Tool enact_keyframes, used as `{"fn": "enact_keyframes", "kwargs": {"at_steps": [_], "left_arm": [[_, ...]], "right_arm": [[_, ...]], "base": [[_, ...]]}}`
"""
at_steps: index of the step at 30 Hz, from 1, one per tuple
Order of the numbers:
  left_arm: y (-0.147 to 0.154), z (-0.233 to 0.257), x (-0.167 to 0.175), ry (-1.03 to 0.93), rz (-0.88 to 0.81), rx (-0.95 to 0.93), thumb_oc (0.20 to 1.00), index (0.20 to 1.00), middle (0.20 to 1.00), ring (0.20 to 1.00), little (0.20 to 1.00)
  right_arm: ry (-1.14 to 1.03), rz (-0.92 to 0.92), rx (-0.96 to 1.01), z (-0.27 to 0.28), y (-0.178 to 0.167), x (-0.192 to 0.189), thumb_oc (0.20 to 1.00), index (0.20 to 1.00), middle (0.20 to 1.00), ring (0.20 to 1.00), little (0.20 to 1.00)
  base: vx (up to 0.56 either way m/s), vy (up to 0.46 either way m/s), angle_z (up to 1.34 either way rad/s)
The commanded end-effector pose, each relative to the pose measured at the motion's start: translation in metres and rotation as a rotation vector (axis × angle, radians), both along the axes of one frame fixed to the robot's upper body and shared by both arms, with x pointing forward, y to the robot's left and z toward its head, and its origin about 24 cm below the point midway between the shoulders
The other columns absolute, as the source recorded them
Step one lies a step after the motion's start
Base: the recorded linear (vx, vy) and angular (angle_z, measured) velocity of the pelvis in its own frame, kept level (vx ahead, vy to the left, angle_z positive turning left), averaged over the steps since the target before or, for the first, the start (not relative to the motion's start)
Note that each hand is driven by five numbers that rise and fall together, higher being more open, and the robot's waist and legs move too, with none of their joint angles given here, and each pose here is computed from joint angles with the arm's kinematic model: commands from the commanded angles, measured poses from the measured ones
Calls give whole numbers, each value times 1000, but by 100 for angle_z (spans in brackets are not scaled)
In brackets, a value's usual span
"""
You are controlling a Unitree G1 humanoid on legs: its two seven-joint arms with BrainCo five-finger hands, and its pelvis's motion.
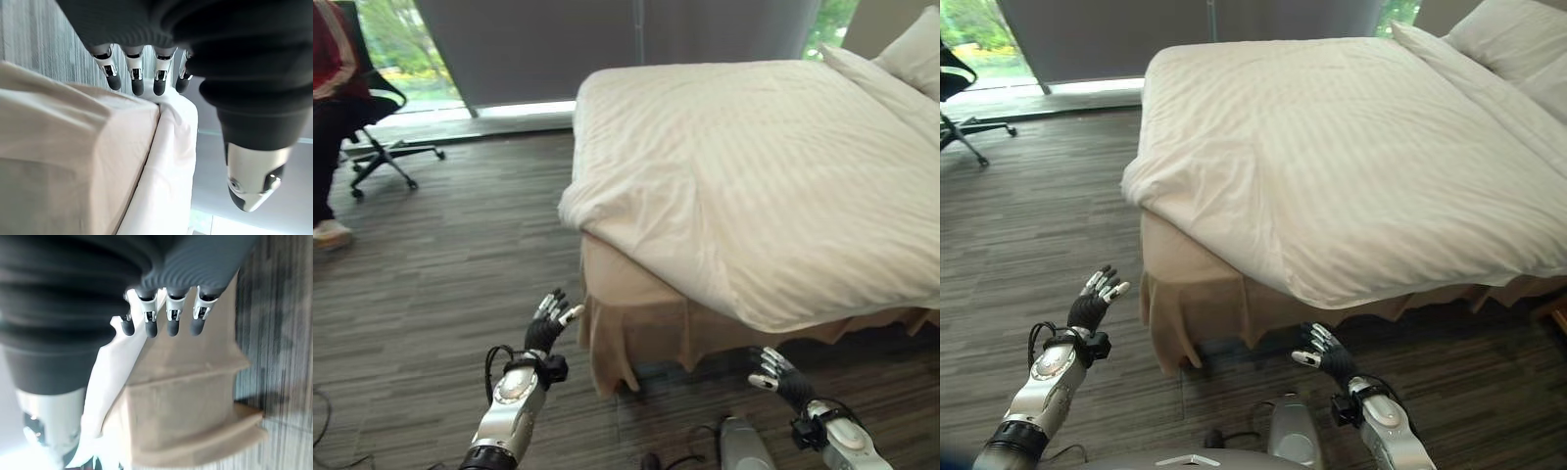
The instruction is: Making the bed.
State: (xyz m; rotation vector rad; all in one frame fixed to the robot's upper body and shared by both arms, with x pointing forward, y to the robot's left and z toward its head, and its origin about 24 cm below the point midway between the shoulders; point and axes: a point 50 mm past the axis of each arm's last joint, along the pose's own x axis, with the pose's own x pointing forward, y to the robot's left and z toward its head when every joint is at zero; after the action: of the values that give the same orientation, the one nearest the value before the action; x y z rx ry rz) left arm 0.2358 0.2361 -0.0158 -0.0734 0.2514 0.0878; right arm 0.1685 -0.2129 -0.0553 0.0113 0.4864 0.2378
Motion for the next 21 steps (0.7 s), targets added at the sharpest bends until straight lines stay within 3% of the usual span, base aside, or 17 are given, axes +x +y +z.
{"fn": "enact_keyframes", "kwargs": {"at_steps": [1, 6, 21], "left_arm": [[-5, 22, 14, -116, -39, 10, 1000, 1000, 1000, 1000, 1000], [-9, 10, 2, -67, -38, -27, 1000, 1000, 1000, 1000, 1000], [-18, 15, 5, -125, 2, -138, 1000, 1000, 1000, 1000, 1000]], "right_arm": [[-122, 49, -54, 23, -8, 24, 1000, 1000, 1000, 1000, 1000], [-137, 64, -52, 26, -4, 33, 1000, 1000, 1000, 1000, 1000], [-153, 122, -116, 32, -4, 43, 1000, 1000, 1000, 1000, 1000]], "base": [[57, 54, -38], [15, 14, -78], [-61, -61, -20]]}}
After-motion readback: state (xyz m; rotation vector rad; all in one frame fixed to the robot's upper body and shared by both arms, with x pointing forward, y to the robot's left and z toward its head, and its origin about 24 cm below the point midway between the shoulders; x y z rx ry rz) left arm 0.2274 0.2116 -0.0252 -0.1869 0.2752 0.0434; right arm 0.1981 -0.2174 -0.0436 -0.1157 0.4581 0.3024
